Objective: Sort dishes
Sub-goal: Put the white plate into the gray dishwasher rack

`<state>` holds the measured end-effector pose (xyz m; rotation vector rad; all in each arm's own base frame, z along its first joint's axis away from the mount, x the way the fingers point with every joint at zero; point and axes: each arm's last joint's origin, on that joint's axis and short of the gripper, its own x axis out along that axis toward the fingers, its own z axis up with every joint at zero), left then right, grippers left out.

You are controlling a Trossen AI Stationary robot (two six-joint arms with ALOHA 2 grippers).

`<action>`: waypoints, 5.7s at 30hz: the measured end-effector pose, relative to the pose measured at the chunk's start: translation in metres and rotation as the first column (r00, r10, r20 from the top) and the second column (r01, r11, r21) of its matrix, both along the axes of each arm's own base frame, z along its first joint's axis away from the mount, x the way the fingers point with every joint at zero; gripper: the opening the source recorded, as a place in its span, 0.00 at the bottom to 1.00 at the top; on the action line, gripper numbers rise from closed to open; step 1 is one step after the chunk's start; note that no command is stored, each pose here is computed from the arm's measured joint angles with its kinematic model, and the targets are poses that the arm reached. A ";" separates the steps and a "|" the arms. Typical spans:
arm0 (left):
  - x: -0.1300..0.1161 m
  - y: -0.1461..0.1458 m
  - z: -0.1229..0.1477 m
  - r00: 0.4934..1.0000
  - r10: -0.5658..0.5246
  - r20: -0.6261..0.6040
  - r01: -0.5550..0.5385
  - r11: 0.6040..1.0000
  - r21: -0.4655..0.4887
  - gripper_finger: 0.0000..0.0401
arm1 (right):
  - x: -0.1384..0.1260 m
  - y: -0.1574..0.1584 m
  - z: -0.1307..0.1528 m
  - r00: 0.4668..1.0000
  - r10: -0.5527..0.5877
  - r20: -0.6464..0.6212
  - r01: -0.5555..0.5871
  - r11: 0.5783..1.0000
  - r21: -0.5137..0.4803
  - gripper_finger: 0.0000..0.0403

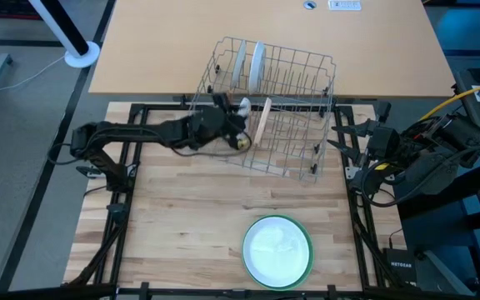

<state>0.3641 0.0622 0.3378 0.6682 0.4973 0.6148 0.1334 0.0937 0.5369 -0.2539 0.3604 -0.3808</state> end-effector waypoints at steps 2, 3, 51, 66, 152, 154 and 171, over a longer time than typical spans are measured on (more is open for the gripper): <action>0.004 -0.021 -0.001 0.995 -0.096 0.032 0.098 0.993 -0.062 0.32 | 0.000 0.000 0.000 1.000 0.000 0.000 0.000 1.000 0.000 0.34; 0.005 -0.032 -0.003 0.987 -0.155 0.041 0.158 0.982 -0.101 0.32 | 0.000 0.000 0.000 1.000 0.000 0.000 0.000 1.000 0.000 0.34; 0.022 -0.271 -0.179 0.611 -0.780 -0.137 0.579 0.558 -0.594 0.32 | 0.072 0.096 -0.316 0.860 -0.040 -0.509 0.496 0.299 0.815 0.34; 0.023 -0.272 -0.177 0.596 -0.793 -0.126 0.612 0.551 -0.567 0.32 | 0.073 0.104 -0.358 0.649 -0.088 -0.756 0.754 0.205 0.624 0.34; -0.004 -0.260 -0.106 0.667 -0.713 -0.218 0.634 0.696 -0.336 0.32 | 0.098 0.120 -0.352 0.862 -0.123 -0.493 0.506 0.118 0.855 0.07; -0.009 -0.261 -0.104 0.658 -0.713 -0.242 0.631 0.698 -0.339 0.32 | 0.097 0.119 -0.351 0.862 -0.130 -0.490 0.504 0.122 0.855 0.07; -0.038 -0.273 -0.144 0.400 -0.653 -0.643 0.641 0.701 -0.313 0.32 | 0.099 0.119 -0.350 0.875 -0.165 -0.455 0.475 0.114 0.873 0.07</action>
